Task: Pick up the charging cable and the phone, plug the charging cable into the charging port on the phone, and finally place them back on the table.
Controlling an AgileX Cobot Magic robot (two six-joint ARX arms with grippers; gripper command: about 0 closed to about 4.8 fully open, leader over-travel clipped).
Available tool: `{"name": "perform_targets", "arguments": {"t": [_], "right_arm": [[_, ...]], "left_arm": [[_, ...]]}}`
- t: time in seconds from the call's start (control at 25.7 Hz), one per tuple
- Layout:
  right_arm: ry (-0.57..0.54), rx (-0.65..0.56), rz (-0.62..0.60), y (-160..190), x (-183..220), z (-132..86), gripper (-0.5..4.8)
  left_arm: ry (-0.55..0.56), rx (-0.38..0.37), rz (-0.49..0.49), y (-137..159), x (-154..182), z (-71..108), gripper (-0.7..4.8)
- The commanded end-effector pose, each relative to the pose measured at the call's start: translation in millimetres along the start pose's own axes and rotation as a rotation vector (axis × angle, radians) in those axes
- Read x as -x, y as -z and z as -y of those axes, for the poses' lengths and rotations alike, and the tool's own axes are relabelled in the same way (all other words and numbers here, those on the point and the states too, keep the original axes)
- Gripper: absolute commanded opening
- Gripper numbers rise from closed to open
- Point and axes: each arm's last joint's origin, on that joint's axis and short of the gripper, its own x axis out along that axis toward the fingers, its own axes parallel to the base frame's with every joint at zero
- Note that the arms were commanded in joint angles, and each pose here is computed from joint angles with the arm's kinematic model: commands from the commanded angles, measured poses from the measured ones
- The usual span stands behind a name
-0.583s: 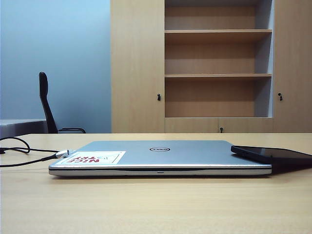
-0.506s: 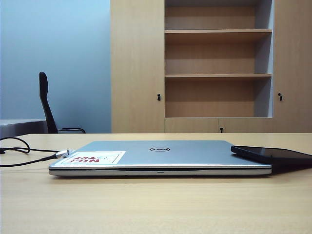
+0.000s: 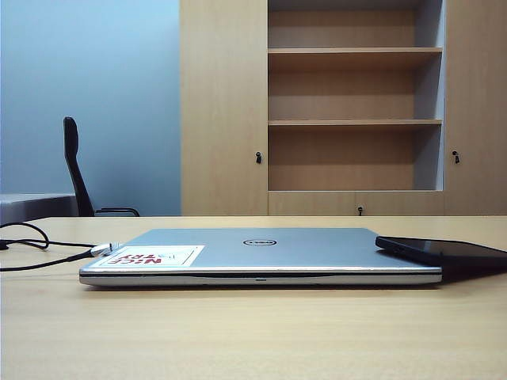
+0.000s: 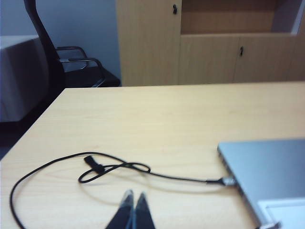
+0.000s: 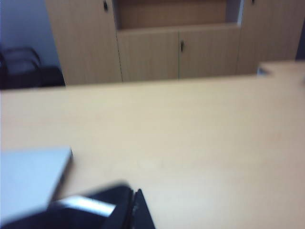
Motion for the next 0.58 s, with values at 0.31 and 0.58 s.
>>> {"name": "perform_targets", "arguments": {"t": [0.31,0.58], "right_arm": [[-0.105,0.005,0.095,-82.0,1.7,-5.8,-0.02],[-0.213,0.017,0.082,-146.3,-25.7,-12.6,-0.03]], "left_arm": [[0.012,0.087,0.190,-47.6,8.9,0.9,-0.06],[0.020,0.159,0.194,-63.7,1.1,0.0,-0.05]]}}
